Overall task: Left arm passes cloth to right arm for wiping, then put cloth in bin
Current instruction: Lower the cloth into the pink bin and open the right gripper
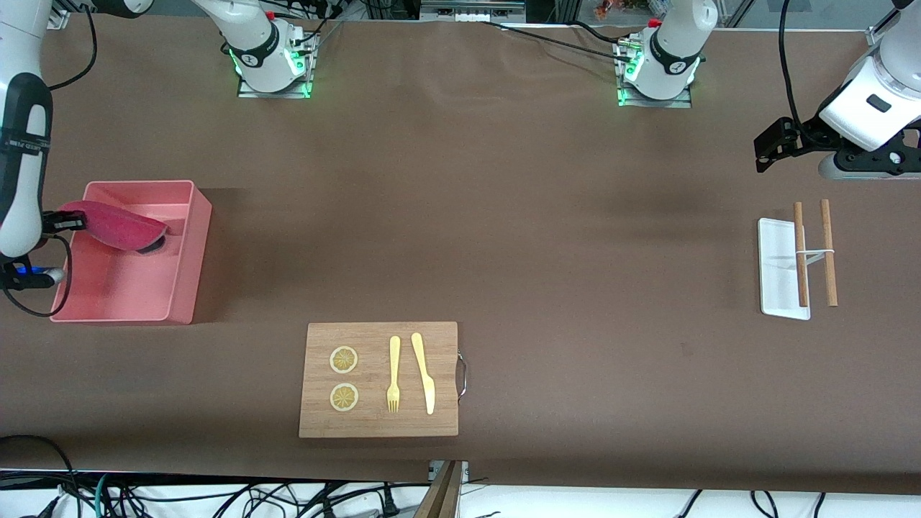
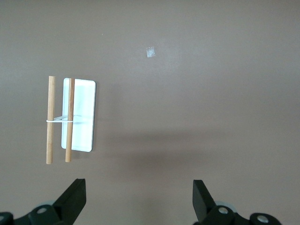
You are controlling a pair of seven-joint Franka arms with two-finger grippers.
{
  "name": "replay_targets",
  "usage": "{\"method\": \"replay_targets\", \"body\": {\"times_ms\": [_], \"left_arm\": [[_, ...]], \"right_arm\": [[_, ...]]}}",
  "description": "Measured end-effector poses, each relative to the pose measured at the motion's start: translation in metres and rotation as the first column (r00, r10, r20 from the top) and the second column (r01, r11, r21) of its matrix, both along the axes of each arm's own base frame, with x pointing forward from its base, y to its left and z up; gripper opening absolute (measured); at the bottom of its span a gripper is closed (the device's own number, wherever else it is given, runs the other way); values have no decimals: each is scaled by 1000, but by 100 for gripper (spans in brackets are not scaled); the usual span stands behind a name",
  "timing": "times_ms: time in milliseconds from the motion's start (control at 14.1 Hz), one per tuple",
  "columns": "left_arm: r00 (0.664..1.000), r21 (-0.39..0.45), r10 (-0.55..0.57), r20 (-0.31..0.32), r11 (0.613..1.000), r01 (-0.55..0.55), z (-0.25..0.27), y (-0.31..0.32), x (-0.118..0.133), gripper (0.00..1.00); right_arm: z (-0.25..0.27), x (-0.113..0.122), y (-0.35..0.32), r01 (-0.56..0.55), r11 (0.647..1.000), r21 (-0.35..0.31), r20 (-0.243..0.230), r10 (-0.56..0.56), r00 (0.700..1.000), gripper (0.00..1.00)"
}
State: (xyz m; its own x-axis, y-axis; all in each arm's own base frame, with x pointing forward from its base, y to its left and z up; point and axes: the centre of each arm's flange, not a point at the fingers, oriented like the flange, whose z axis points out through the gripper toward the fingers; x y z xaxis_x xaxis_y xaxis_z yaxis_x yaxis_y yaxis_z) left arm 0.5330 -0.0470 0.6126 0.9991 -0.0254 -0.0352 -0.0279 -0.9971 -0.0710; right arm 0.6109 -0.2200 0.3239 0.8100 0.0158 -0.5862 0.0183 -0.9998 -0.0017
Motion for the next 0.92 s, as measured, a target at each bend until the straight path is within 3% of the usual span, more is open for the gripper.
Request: {"method": "replay_targets", "body": {"times_ms": [354,709,780,921], "left_arm": [[1000,0,0,0,1000,0,0,0,0,100],[1000,0,0,-1,1000,0,0,0,0,100],[1000,0,0,-1,1000,0,0,0,0,100],[1000,0,0,-1,1000,0,0,0,0,100]], "right_arm": [[-74,-13,-7,-4,1000,-3,24,4,1000,2],[-114,-29,-9,14,1000,10,54,-14,998,2],[-122,-31,-9,21,1000,15,62,-22,998,6],[-130,-32,-9,26,1000,18,68,-27,997,26]]}}
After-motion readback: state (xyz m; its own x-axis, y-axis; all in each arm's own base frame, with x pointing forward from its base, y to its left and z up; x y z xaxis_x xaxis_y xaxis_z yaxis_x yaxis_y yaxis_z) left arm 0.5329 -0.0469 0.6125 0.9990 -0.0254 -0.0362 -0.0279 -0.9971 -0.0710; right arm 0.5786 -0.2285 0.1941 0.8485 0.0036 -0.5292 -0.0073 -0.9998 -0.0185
